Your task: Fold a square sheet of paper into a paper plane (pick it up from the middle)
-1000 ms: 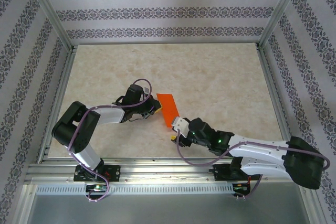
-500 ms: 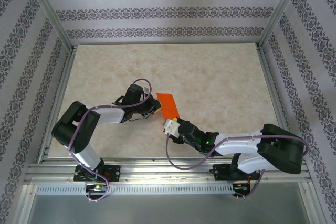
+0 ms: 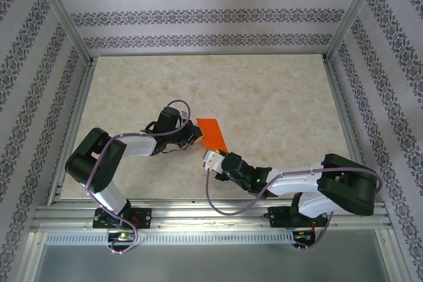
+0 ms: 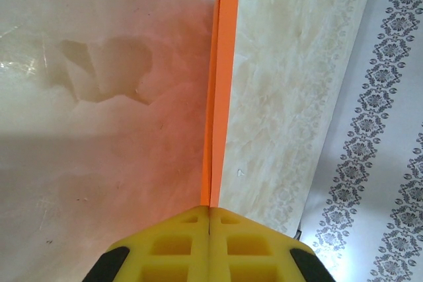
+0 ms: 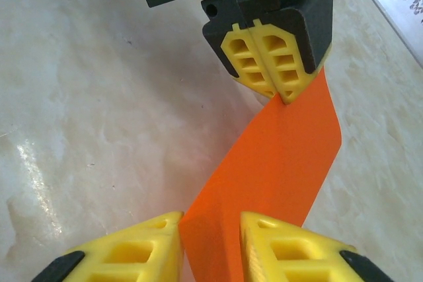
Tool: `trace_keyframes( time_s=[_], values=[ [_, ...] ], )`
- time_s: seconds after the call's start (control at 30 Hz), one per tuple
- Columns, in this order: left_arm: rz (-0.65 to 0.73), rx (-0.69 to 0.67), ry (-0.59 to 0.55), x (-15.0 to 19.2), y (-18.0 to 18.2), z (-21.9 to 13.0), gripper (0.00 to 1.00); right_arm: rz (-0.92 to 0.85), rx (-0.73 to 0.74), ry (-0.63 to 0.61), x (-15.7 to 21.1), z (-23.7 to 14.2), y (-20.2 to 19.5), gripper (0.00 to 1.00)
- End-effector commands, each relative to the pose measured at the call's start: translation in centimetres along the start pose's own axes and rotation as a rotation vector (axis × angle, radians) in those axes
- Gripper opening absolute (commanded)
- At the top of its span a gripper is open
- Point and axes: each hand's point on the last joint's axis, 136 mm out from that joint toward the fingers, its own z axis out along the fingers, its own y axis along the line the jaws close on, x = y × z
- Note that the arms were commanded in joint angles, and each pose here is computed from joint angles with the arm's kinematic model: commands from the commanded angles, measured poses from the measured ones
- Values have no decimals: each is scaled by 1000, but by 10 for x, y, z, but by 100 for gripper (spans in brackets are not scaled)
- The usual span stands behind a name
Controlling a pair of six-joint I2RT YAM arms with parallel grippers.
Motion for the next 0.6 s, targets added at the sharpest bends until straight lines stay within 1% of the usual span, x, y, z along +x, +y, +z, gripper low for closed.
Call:
trace_keyframes(
  time_s=[0.0,0.1,0.17,0.2,0.23,0.37,0.43,0.47,0.5,0.53,0.57],
  values=[
    [0,23,-17,-5,-2,-1,0,31,30,-33,-13,0,-5,25],
    [3,24,-16,-5,-3,-1,0,39,33,-34,-12,-1,-6,20],
    [7,23,-17,-6,-3,-1,0,45,25,-36,-12,-2,-5,11],
    [5,21,-18,-6,-2,-1,0,49,21,-37,-12,-2,-4,9],
    [4,19,-17,-6,-2,-1,0,55,16,-33,-11,-2,-4,9],
    [4,18,-13,-5,-1,-1,0,79,13,-30,-10,-1,-4,1],
    [7,18,-14,-5,-2,-2,0,95,8,-37,-11,-2,-4,0],
    [13,17,-14,-4,-2,-2,2,109,6,-38,-11,-2,-5,0],
    [19,11,-21,-5,-2,-4,11,126,-2,-41,-11,-2,-5,0],
    [22,2,-31,-6,-1,-6,17,143,-17,-43,-12,-3,-4,0],
    [31,-12,-42,-7,0,-9,21,169,-38,-47,-12,-3,-4,0]
  ],
)
